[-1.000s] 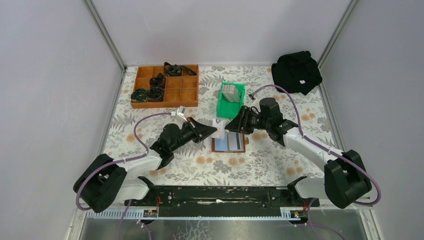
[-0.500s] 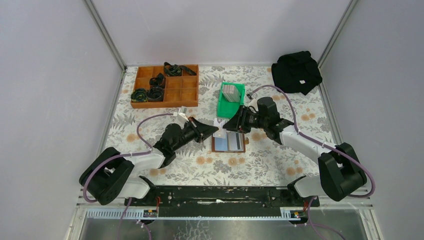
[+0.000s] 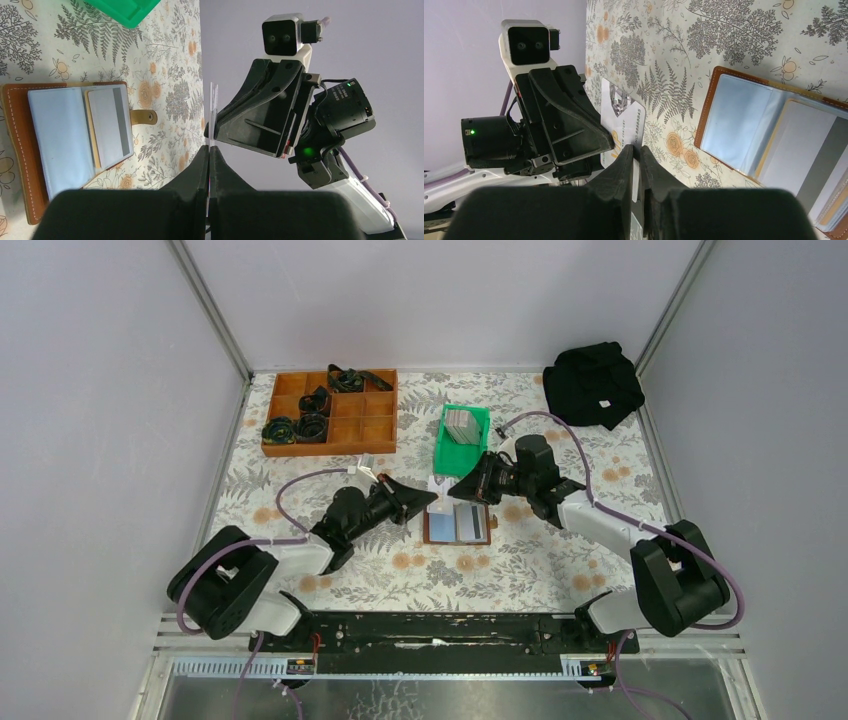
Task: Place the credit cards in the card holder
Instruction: Pick up the credit card from the storage box, then insert the credit card into the card holder.
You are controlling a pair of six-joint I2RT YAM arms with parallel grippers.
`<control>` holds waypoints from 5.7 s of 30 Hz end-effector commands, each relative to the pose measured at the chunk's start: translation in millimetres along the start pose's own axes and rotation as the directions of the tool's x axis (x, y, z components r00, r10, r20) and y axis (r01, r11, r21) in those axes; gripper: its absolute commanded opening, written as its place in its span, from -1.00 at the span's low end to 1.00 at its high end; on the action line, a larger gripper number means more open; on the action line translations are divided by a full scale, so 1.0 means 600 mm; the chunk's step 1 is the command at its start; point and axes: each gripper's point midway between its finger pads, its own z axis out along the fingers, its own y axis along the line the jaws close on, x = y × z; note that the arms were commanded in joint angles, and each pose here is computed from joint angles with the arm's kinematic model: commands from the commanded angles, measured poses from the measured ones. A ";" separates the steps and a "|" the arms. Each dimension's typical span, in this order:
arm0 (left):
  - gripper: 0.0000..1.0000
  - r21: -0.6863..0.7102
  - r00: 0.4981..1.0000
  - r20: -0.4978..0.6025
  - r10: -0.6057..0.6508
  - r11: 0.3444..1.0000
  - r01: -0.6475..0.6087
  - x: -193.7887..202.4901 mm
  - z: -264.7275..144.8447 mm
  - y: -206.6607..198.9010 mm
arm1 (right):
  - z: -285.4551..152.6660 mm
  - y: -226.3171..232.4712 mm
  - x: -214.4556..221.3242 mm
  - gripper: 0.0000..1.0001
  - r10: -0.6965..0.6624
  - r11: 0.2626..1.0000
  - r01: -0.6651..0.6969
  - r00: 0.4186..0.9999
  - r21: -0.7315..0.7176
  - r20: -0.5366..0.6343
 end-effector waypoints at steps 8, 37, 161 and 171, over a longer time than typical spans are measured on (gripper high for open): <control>-0.94 0.140 0.999 -0.037 -0.035 0.989 0.039 0.009 0.003 -0.042 | -0.001 0.057 0.004 -1.00 -0.035 0.989 0.031 0.999 -0.143 -0.026; -0.13 -0.366 0.983 -0.021 0.183 0.913 -0.178 -0.027 -0.048 0.133 | -0.020 -0.066 0.015 -1.00 -0.142 0.976 0.148 0.989 0.161 -0.050; -0.99 -0.524 0.890 -0.399 0.221 0.742 -0.419 0.069 0.027 0.228 | 0.040 -0.216 0.086 -0.01 -0.164 0.797 0.306 0.940 0.521 -0.300; -0.99 -0.518 0.888 -0.405 0.220 0.745 -0.421 0.079 0.037 0.224 | 0.055 -0.201 0.100 0.02 -0.179 0.788 0.341 0.923 0.512 -0.339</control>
